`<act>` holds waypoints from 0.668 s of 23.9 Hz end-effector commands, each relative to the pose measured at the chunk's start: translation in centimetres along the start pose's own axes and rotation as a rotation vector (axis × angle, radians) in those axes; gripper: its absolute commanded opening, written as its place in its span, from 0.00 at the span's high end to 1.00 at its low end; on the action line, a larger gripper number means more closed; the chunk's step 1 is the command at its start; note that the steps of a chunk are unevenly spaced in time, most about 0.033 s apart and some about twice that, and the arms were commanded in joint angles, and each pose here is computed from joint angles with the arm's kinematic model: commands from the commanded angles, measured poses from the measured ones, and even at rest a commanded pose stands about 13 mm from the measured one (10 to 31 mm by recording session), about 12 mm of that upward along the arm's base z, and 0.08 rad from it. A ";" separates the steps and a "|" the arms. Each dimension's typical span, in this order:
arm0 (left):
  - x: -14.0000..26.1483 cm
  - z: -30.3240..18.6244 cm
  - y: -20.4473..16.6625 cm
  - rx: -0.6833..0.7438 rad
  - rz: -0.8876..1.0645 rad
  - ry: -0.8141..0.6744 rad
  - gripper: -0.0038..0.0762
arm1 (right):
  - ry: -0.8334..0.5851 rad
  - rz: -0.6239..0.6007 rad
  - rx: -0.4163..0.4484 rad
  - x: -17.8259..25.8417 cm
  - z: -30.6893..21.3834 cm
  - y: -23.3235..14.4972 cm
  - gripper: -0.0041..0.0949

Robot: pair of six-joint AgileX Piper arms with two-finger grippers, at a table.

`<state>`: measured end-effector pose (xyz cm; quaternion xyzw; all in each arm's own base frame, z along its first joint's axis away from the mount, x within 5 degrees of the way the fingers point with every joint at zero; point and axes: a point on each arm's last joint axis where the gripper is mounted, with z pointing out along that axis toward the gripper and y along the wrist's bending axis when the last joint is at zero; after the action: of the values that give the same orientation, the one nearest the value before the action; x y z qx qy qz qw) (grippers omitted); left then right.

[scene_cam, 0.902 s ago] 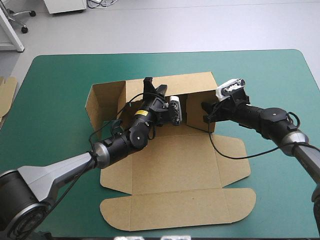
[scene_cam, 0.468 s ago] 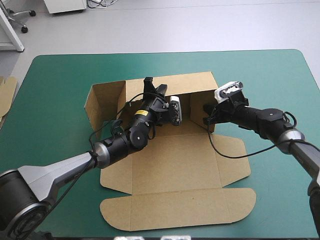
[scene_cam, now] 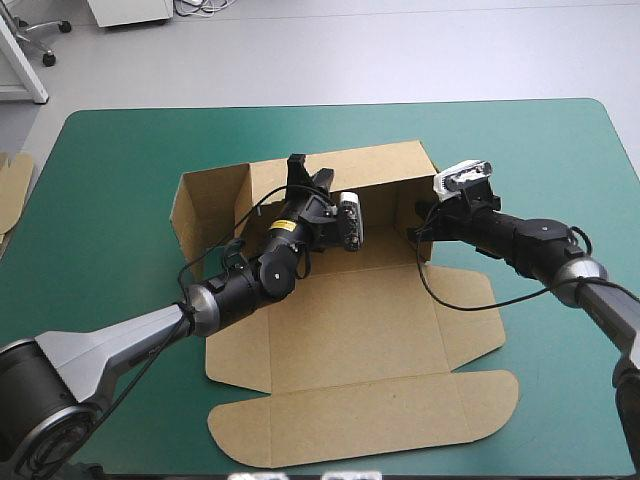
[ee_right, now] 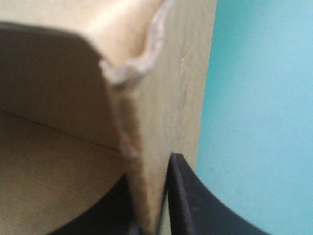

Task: Fold the box

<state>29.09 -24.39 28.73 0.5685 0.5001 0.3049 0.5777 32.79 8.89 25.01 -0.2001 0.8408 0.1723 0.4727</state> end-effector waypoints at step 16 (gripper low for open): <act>-1.7 -4.0 4.9 0.026 -0.106 -0.187 0.69 | -0.079 0.016 -0.023 -1.8 -1.0 0.7 0.99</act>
<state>27.18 -24.43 30.91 0.5991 0.4864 0.2331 0.5917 32.89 8.83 24.99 -0.1992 0.8406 0.1624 0.4768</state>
